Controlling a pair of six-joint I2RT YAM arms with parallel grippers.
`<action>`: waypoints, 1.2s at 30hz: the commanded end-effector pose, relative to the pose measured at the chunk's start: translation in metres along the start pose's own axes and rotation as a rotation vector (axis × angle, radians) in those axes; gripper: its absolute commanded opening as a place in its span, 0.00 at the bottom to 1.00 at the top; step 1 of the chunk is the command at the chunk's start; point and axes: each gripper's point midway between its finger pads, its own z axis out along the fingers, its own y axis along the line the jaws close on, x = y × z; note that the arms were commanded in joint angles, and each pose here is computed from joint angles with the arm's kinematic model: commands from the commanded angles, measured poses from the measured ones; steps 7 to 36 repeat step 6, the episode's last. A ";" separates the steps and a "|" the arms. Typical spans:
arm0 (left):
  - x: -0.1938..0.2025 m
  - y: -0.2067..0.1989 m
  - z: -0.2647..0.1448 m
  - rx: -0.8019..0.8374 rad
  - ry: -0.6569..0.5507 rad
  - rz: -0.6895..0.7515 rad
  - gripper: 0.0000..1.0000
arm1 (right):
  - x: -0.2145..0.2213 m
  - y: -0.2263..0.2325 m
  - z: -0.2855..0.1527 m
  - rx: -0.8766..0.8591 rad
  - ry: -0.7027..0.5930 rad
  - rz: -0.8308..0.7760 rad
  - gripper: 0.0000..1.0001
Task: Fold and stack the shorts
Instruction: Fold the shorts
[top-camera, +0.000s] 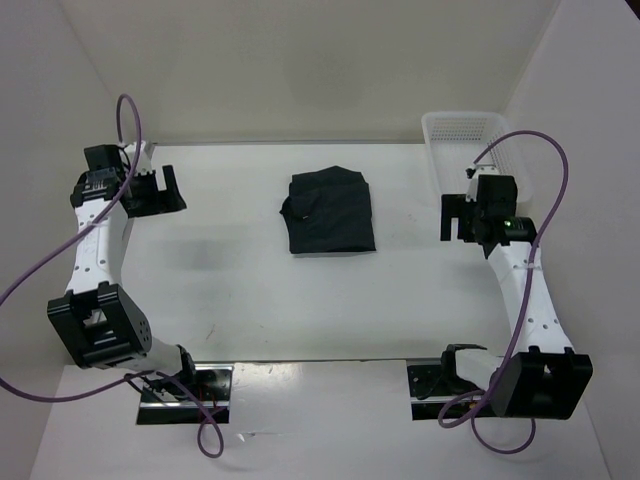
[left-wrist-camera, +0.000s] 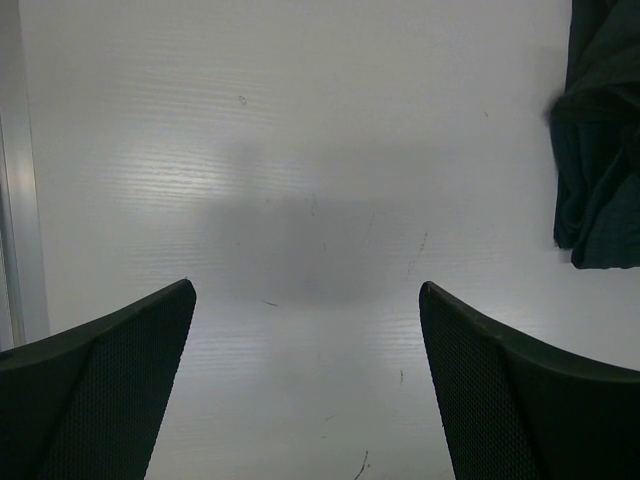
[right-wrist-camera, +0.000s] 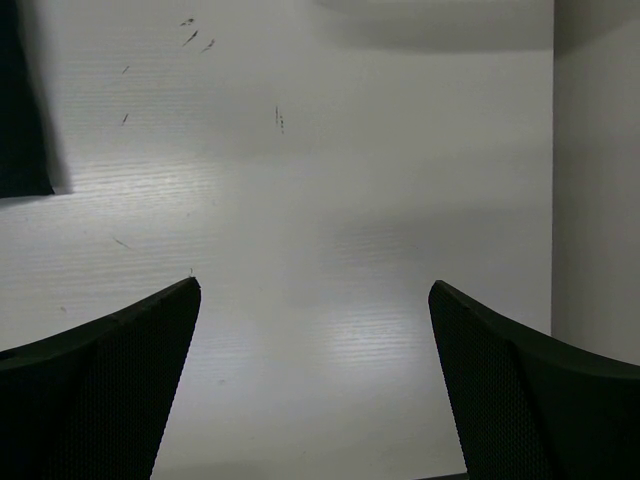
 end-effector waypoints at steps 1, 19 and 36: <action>-0.008 -0.006 -0.009 0.017 -0.051 0.021 0.99 | -0.007 -0.005 -0.010 0.022 -0.054 0.014 1.00; -0.009 -0.008 -0.010 0.025 -0.060 0.024 0.99 | -0.006 0.001 -0.012 -0.005 -0.057 0.007 1.00; -0.009 -0.008 -0.010 0.025 -0.060 0.024 0.99 | -0.006 0.001 -0.012 -0.005 -0.057 0.007 1.00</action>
